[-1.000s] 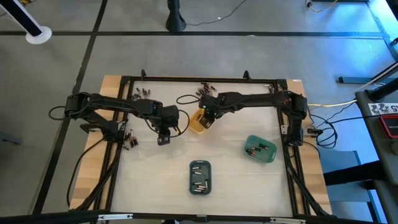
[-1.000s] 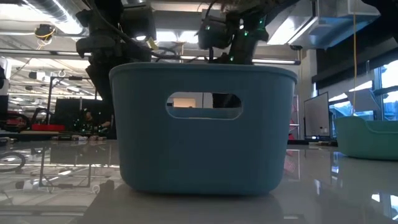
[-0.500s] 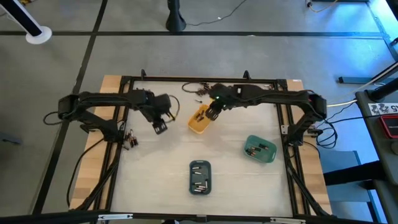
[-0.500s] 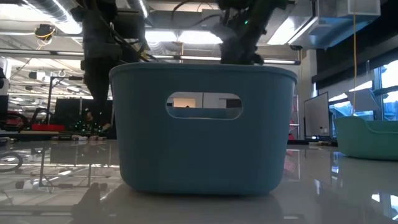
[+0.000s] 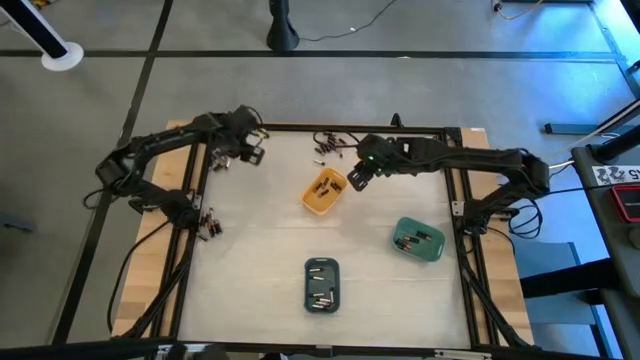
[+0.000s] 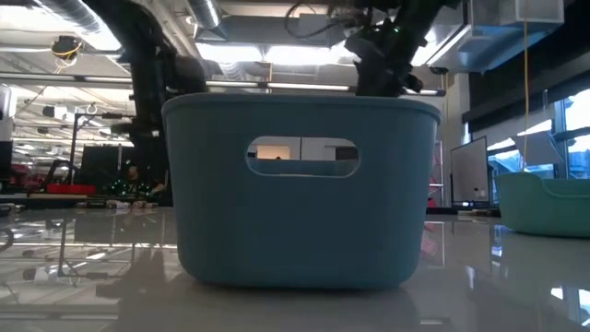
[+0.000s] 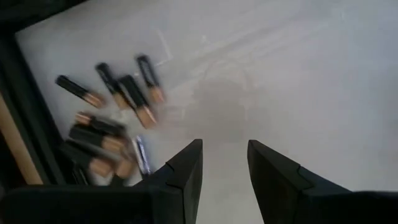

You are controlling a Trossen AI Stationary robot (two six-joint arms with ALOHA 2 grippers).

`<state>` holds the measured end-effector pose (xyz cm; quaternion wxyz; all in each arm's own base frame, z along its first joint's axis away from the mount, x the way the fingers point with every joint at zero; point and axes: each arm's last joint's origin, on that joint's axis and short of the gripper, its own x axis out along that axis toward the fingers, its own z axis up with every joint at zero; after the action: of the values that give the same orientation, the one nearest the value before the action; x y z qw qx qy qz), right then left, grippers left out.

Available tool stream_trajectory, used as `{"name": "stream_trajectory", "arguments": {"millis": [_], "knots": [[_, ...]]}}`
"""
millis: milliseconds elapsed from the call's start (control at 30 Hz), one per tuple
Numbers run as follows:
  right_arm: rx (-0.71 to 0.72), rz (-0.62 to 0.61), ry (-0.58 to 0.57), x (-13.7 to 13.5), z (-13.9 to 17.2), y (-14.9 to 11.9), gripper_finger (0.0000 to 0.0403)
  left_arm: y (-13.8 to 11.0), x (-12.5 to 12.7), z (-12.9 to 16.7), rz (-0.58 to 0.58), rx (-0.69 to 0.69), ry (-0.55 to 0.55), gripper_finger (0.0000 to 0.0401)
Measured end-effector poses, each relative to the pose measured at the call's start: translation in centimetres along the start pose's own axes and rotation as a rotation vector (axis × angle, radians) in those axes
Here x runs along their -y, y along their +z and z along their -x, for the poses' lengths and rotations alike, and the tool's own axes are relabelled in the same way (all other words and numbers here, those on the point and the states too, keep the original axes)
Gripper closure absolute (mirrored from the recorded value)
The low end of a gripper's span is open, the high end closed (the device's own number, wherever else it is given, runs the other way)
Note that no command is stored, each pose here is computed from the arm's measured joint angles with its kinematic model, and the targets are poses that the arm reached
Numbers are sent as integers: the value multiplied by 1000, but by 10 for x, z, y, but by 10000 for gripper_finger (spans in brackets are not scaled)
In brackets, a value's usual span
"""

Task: Sort batteries
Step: Put the black battery into the green bin

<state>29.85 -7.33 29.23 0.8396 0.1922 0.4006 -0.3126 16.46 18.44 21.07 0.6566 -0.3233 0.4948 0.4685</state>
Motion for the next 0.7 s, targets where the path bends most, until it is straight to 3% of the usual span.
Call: {"name": "stream_trajectory", "arguments": {"millis": [167,367,700], "knots": [[-16,-28,-4,7,-4,-16,239,10,-21,-27,137,-81,58,285],[-55,-33,-9,12,-11,-31,239,15,-35,-55,192,-160,104,285],[-71,-34,-18,13,-15,-36,240,19,-38,-60,251,-133,150,285]]}}
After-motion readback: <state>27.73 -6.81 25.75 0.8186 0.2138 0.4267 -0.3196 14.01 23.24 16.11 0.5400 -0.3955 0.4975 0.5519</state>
